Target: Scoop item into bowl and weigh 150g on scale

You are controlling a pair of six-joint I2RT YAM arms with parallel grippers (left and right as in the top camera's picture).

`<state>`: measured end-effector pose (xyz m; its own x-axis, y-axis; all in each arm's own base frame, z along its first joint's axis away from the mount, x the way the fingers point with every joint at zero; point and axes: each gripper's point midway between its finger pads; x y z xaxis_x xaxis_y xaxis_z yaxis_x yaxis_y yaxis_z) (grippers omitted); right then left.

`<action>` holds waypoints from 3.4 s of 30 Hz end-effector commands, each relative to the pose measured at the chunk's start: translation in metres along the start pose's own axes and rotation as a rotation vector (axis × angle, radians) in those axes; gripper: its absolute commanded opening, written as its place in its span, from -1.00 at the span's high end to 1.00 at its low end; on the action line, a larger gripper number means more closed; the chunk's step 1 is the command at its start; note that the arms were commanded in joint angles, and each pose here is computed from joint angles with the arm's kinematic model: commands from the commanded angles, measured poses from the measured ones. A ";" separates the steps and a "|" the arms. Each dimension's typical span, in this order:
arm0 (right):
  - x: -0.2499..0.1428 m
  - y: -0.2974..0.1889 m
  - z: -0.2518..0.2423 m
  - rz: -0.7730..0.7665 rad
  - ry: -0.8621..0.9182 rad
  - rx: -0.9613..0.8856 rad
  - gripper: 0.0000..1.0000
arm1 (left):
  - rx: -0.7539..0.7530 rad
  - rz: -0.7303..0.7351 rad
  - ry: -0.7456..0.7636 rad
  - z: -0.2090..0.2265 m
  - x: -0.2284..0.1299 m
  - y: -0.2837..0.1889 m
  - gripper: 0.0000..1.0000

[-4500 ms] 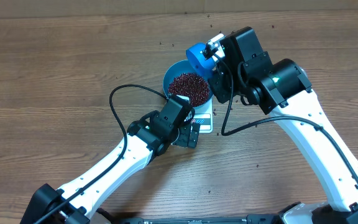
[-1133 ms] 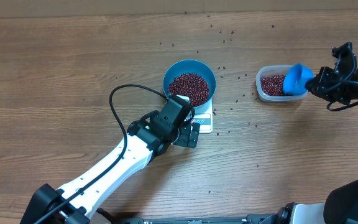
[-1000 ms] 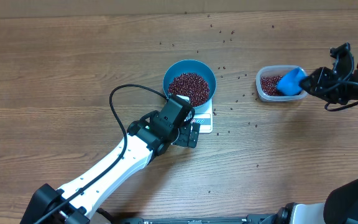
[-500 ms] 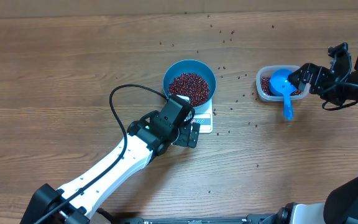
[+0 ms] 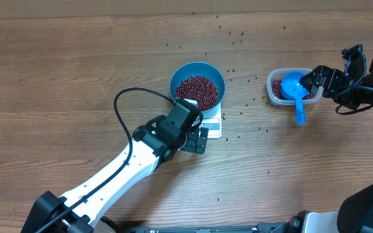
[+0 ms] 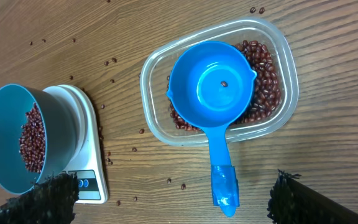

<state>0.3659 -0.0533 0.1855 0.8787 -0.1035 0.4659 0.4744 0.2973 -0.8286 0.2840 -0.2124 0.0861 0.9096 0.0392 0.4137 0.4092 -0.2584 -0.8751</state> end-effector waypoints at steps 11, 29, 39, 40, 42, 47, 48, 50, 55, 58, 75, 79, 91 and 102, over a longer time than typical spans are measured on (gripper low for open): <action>0.001 -0.003 0.004 -0.014 -0.011 0.006 -1.00 | 0.008 -0.004 0.021 0.002 0.000 0.001 -0.99; 0.007 -0.145 0.087 -0.415 -0.248 -0.065 -1.00 | 0.008 -0.003 0.021 0.002 0.000 0.001 -0.99; -0.012 -0.195 0.113 -0.567 -0.372 -0.208 -1.00 | 0.008 -0.003 0.021 0.002 0.000 0.001 -0.99; -0.013 -0.192 0.111 -0.562 -0.374 -0.223 -1.00 | 0.008 -0.003 0.021 0.002 0.000 0.001 -0.99; -0.010 -0.180 0.107 -0.563 -0.385 -0.251 -1.00 | 0.008 -0.004 0.021 0.002 0.000 0.001 -0.99; 0.007 -0.139 0.106 -0.632 -0.427 -0.209 -1.00 | 0.008 -0.003 0.021 0.002 0.000 0.001 -0.99; 0.009 -0.130 0.107 -0.647 -0.437 -0.190 -1.00 | 0.008 -0.003 0.021 0.002 0.000 0.001 -0.99; 0.007 -0.109 0.108 -0.671 -0.462 -0.143 -1.00 | 0.008 -0.003 0.021 0.002 0.000 0.001 -0.99; -0.025 -0.052 0.103 -0.729 -0.512 -0.053 -1.00 | 0.008 -0.003 0.021 0.002 0.000 0.001 -0.99; -0.048 -0.031 0.096 -0.780 -0.485 -0.038 -1.00 | 0.008 -0.003 0.021 0.002 0.000 0.001 -0.99; -0.135 0.015 0.065 -0.833 -0.348 -0.068 -1.00 | 0.008 -0.003 0.021 0.002 0.000 0.001 -0.99; -0.125 -0.009 0.069 -0.949 -0.363 -0.112 -1.00 | 0.008 -0.003 0.021 0.002 0.000 0.001 -0.99; -0.123 -0.021 0.088 -1.014 -0.408 -0.061 -1.00 | 0.008 -0.003 0.021 0.002 0.000 0.001 -0.99; -0.123 -0.021 0.089 -1.014 -0.408 -0.060 -1.00 | 0.008 -0.003 0.021 0.002 0.000 0.001 -0.99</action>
<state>0.2428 0.0375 0.1755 0.0000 0.0546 0.9985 0.9780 0.2084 -0.0114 0.2840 -0.2124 0.0861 0.9096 0.0392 0.4137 0.4092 -0.2584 -0.8751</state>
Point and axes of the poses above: each gripper's point midway between its finger pads, its own y axis out along the fingers, its own z axis along the line the jaws close on, x = y × z, and after that the axes turned 13 degrees about -y, right-handed
